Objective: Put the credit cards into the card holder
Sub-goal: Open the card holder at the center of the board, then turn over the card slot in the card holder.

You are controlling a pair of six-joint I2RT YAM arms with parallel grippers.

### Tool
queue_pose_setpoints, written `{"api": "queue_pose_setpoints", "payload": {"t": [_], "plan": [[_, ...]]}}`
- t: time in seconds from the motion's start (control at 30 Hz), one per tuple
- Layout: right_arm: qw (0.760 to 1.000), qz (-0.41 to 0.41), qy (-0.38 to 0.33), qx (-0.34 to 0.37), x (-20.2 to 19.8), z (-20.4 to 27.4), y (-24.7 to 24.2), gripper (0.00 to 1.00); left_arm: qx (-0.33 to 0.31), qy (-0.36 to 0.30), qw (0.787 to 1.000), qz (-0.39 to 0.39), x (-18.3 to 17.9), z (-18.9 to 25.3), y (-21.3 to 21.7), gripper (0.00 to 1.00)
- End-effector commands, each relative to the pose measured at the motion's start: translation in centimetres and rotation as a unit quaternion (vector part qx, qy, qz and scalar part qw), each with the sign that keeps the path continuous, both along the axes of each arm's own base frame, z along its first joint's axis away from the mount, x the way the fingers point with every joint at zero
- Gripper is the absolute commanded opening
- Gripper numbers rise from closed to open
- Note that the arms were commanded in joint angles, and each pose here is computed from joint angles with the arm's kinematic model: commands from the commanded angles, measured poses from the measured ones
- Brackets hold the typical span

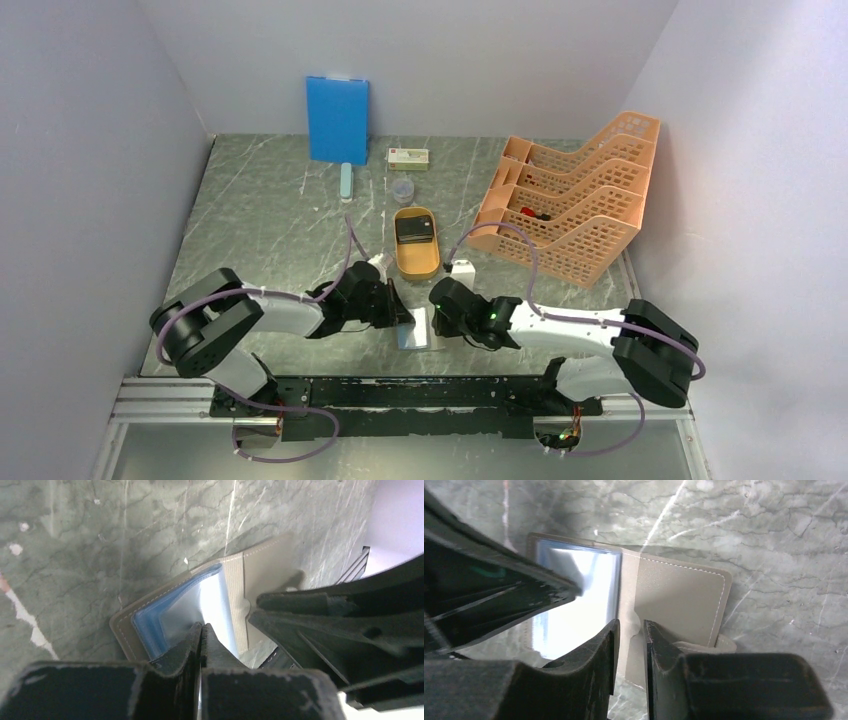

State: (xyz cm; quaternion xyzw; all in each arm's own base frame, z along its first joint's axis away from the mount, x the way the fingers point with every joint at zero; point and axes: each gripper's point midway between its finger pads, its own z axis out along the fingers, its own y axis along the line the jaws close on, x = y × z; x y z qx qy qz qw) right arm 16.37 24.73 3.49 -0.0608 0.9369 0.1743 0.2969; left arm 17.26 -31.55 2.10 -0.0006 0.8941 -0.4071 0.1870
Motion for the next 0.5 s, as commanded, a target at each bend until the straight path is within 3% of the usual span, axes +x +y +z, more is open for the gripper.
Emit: {"api": "queue_pose_setpoints", "payload": {"t": [0.0, 0.2, 0.3, 0.47], "plan": [[0.999, -0.008, 0.009, -0.035, 0.0, -2.2, -1.4, 0.28, 0.043, -0.001, 0.999, -0.007, -0.8, -0.3, 1.5, 0.10], [0.999, -0.019, 0.024, -0.041, -0.5, -4.1, -2.9, 0.28, 0.030, -0.044, 0.999, 0.000, -0.2, 4.0, 1.9, 0.48], [0.998, -0.021, 0.032, -0.043, -1.0, -4.9, -3.3, 0.27, 0.044, -0.058, 0.997, 0.007, -0.2, 4.5, 2.9, 0.55], [0.998, -0.025, 0.043, -0.023, -1.6, -5.9, -3.7, 0.26, 0.064, -0.056, 0.996, 0.015, -0.5, 3.5, 4.1, 0.56]]}}
